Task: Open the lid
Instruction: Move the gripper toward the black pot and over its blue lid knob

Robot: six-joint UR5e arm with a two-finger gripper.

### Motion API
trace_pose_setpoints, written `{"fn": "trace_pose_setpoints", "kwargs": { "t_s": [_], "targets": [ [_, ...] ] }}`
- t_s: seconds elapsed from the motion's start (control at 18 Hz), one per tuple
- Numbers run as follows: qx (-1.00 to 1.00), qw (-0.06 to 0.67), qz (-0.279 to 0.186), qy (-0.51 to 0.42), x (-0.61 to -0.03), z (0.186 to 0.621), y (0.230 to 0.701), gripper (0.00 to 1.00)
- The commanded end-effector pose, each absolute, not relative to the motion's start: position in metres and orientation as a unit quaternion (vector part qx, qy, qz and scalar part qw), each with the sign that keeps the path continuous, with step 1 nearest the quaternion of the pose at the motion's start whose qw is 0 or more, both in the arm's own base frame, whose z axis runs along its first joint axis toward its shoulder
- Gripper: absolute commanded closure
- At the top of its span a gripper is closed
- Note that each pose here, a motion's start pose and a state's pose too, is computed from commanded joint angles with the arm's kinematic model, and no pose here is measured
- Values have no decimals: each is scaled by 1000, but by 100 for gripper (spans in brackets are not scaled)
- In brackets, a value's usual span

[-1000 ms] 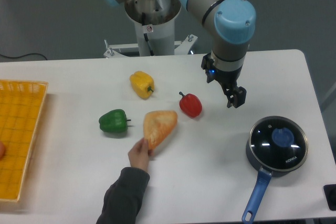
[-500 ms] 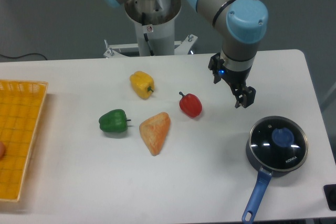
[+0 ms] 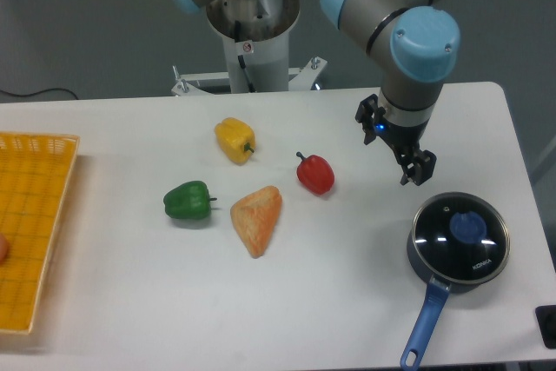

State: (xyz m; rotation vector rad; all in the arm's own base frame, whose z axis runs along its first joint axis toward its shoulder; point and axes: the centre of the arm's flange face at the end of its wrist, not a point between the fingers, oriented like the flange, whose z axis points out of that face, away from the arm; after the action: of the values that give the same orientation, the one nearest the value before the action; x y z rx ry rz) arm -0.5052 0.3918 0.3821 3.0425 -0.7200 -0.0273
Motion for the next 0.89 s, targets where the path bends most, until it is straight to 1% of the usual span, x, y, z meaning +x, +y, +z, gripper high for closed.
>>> {"fn": "trace_pose_setpoints", "kwargs": {
  "t_s": [0.11,0.39,0.61,0.78,0.89],
  "targets": [
    [974,4,-13,-228,-517,384,390,0],
    [977,1,-11,-212,-548,374,379,0],
    [984,-21,-2,-176,-568,365,365,0],
    [992,-32,1,-126,-578,360,367,0],
    [993,-32,1,-110,-583,358,370,0]
  ]
}}
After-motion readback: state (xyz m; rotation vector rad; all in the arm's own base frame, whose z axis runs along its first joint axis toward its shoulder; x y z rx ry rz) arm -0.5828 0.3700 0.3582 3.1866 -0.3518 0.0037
